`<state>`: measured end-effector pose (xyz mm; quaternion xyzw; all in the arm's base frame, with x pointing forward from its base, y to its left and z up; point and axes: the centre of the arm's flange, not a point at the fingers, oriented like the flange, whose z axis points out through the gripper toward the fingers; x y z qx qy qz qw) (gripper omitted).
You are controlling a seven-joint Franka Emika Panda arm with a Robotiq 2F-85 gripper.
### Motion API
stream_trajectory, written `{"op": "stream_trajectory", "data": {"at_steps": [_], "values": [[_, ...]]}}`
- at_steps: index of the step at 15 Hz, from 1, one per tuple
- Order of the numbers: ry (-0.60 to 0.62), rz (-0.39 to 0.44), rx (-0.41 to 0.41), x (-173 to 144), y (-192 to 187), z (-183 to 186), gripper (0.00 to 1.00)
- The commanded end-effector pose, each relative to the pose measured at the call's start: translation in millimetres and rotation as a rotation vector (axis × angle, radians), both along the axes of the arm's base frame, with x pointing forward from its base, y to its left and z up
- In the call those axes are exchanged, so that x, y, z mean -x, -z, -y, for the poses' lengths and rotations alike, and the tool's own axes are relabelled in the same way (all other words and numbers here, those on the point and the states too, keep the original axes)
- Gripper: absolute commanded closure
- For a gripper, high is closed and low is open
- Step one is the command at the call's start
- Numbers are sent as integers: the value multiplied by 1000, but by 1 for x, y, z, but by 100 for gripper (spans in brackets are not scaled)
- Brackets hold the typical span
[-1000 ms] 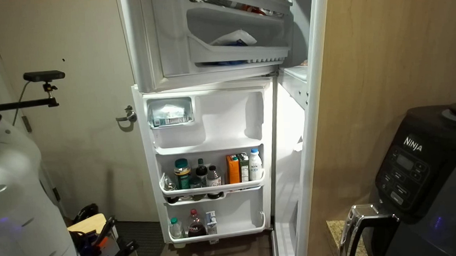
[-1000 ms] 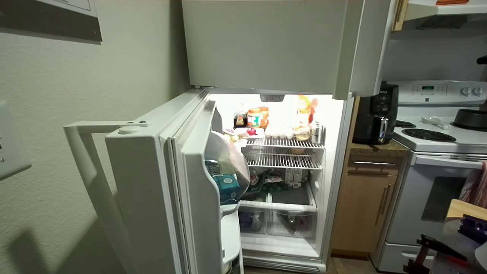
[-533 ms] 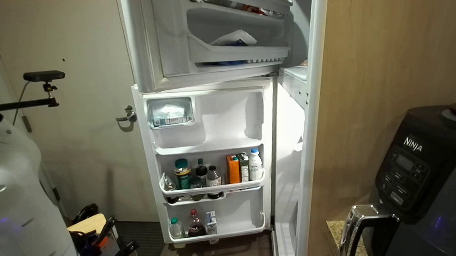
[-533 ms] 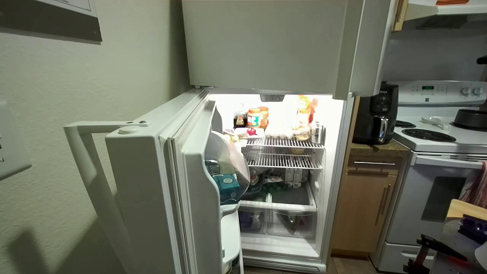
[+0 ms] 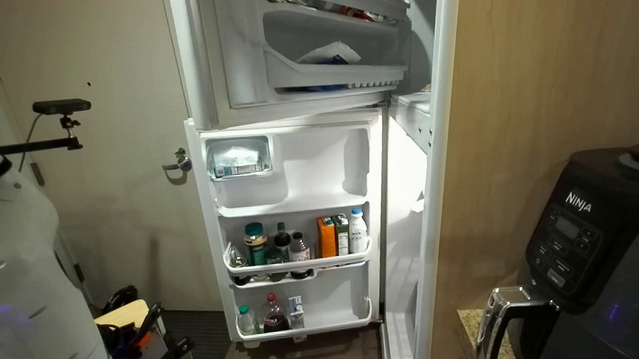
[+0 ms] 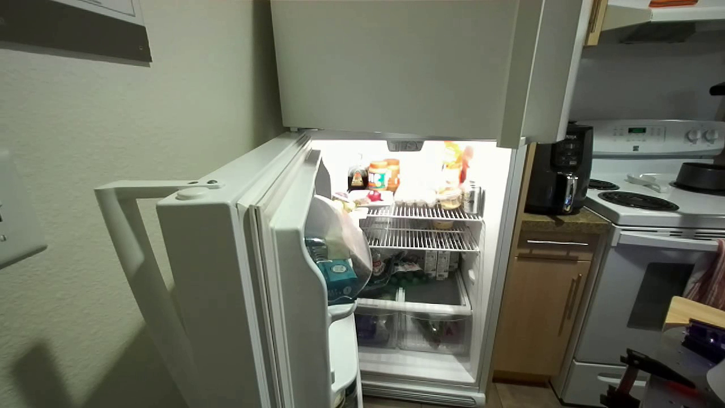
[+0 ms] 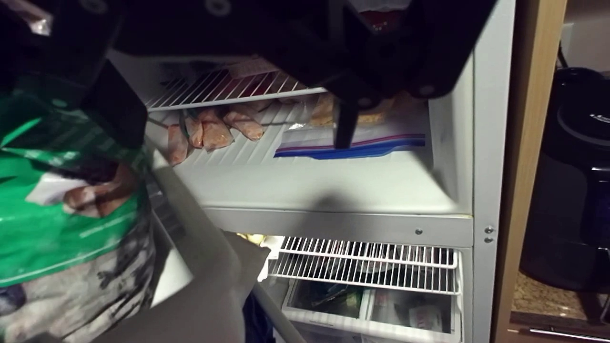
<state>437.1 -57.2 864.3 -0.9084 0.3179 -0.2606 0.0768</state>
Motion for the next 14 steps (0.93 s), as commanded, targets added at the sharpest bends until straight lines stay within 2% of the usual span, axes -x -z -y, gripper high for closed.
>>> {"op": "stream_trajectory", "data": {"at_steps": [1,8,14], "values": [[27,-1,41,-15,-5,27,0],[56,-19,84,-20,-1,62,0],[-52,-116,102,-2,7,100,0]]}}
